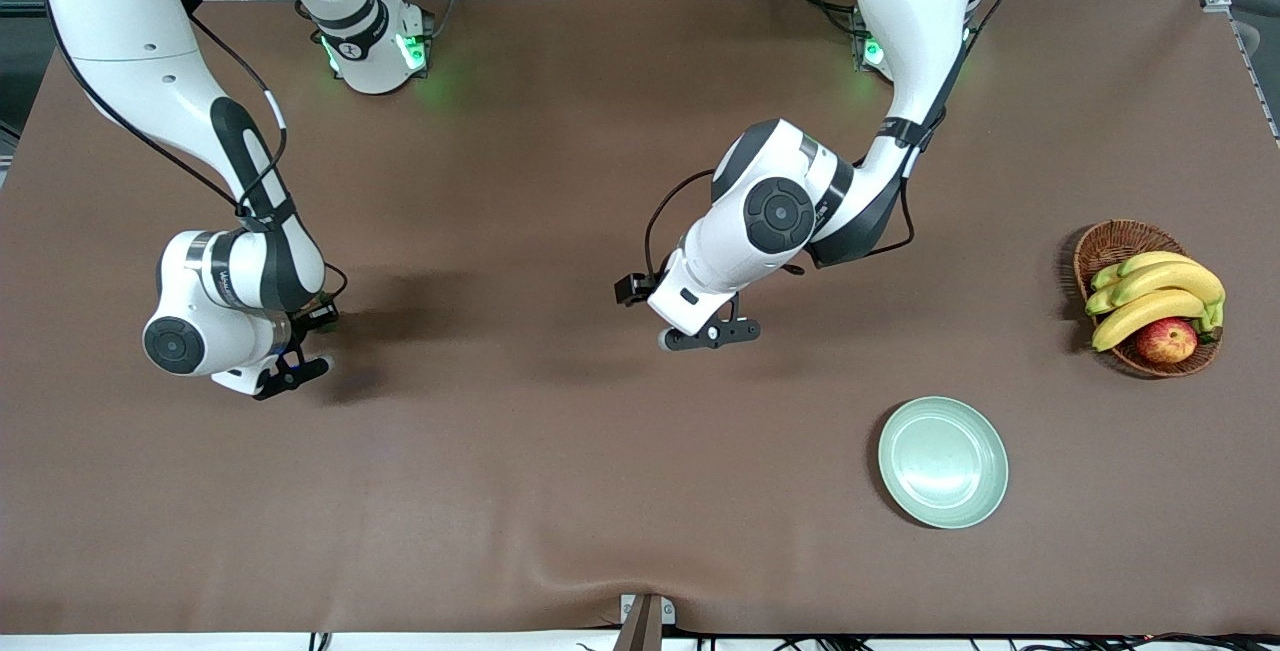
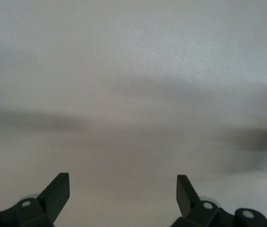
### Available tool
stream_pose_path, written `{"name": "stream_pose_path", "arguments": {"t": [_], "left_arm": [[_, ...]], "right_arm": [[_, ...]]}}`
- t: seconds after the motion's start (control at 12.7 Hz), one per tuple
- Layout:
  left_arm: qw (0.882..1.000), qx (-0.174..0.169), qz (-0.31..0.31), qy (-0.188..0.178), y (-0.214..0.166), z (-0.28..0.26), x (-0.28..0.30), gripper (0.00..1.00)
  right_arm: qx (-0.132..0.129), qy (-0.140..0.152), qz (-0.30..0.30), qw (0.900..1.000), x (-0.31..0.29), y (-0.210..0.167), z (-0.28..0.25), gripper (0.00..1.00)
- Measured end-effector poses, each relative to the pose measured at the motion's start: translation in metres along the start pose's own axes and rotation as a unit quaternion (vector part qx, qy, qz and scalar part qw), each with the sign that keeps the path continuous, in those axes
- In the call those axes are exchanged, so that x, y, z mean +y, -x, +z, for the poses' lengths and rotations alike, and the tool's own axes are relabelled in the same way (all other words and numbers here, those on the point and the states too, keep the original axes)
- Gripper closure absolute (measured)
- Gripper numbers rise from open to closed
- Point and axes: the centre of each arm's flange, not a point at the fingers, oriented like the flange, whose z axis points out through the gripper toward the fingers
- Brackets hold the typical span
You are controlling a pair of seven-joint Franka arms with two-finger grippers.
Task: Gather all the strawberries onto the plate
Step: 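Move the right gripper and the left gripper toward the strawberries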
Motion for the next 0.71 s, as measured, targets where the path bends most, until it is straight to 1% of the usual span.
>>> {"name": "stream_pose_path", "arguments": {"t": [0.08, 0.16, 0.31, 0.39, 0.55, 0.71], "left_arm": [[1.0, 0.0, 0.0, 0.0, 0.0, 0.0, 0.0, 0.0], [1.0, 0.0, 0.0, 0.0, 0.0, 0.0, 0.0, 0.0], [1.0, 0.0, 0.0, 0.0, 0.0, 0.0, 0.0, 0.0], [1.0, 0.001, 0.0, 0.0, -0.001, 0.0, 0.0, 0.0], [1.0, 0.001, -0.001, 0.0, -0.001, -0.001, 0.0, 0.0], [1.0, 0.002, -0.001, 0.0, -0.002, -0.001, -0.001, 0.0]], "right_arm": [[0.007, 0.003, -0.003, 1.0, 0.001, -0.001, -0.002, 0.67], [0.019, 0.009, -0.004, 1.0, 0.002, -0.004, -0.005, 0.67], [0.055, 0.02, -0.001, 0.998, 0.003, -0.013, -0.016, 0.67], [0.074, 0.016, 0.003, 0.997, 0.002, -0.019, -0.026, 0.67], [0.113, -0.01, 0.01, 0.993, -0.016, -0.035, -0.048, 0.67], [0.145, -0.05, 0.006, 0.988, -0.057, -0.056, -0.065, 0.67]]}}
